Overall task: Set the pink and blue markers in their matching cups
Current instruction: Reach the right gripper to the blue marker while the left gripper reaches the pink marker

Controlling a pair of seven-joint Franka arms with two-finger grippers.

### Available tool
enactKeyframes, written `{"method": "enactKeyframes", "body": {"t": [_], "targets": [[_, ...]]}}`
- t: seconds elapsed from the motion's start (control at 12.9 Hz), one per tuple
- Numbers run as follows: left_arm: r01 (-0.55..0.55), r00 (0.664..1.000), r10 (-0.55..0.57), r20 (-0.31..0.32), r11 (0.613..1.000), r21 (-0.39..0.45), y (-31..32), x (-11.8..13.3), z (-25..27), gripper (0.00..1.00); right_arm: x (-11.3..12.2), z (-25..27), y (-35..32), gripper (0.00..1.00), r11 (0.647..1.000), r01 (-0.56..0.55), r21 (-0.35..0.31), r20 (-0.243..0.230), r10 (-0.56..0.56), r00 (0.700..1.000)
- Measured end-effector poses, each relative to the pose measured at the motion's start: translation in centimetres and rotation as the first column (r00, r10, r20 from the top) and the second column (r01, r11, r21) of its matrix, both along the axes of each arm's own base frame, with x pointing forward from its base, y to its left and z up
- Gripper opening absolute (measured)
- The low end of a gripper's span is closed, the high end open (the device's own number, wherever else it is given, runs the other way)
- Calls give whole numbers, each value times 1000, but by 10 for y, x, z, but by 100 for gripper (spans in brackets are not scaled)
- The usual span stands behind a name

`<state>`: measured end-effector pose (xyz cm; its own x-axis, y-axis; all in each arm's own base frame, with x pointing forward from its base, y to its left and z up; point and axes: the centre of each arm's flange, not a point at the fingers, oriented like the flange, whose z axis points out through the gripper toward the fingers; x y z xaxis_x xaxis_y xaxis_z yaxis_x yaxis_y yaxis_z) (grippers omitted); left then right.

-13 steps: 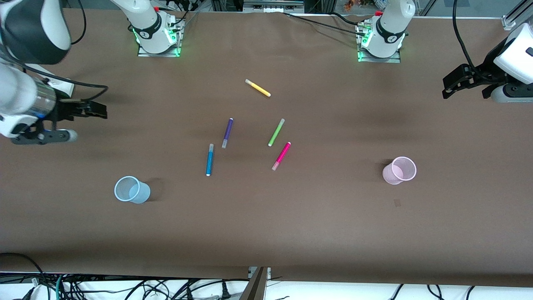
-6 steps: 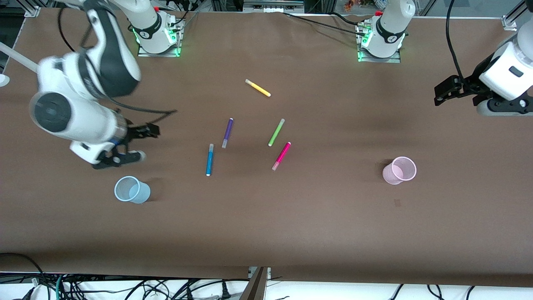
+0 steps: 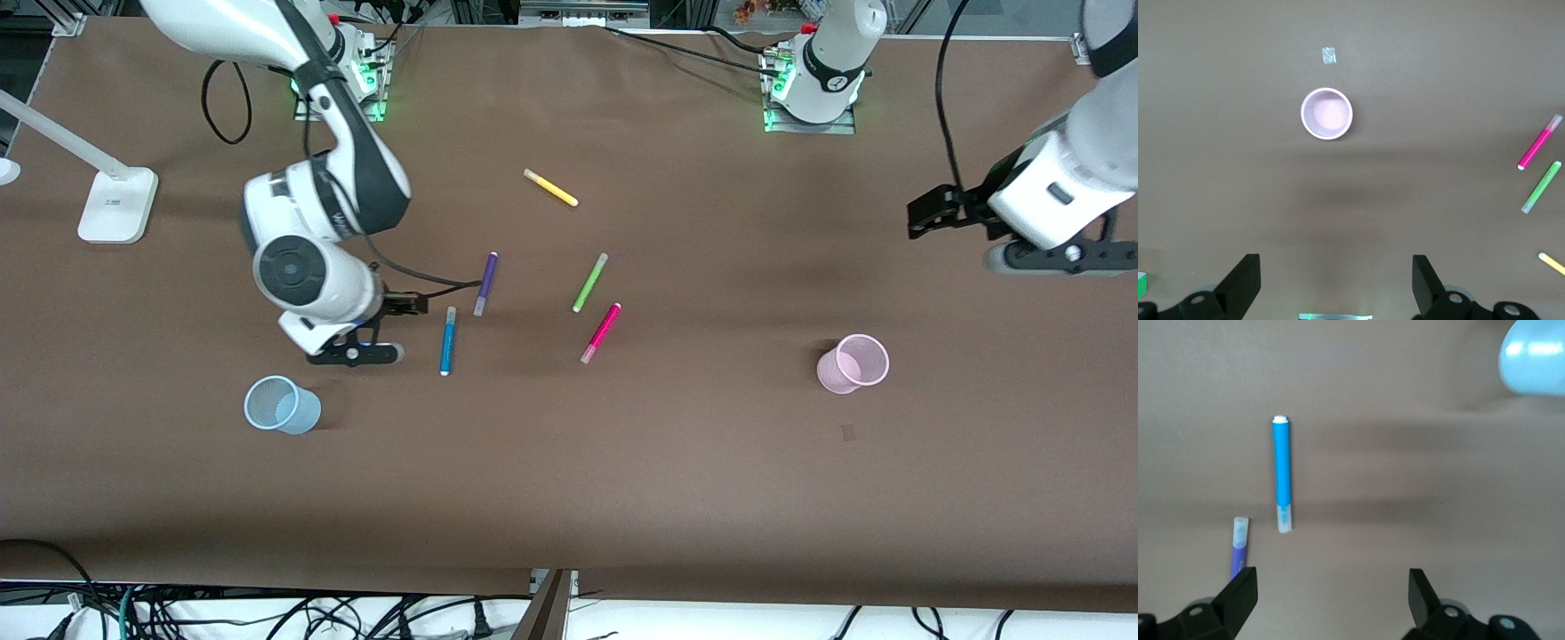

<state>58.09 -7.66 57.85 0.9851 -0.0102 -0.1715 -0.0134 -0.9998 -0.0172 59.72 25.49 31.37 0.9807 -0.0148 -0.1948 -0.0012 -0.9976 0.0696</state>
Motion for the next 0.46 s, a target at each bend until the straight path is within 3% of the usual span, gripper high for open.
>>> {"method": "enactKeyframes", "body": {"t": [0.46], "targets": [[4, 1000, -4, -12, 1000, -5, -143, 27, -117, 100, -46, -69, 32, 100, 995, 99, 6, 80, -99, 992]]}}
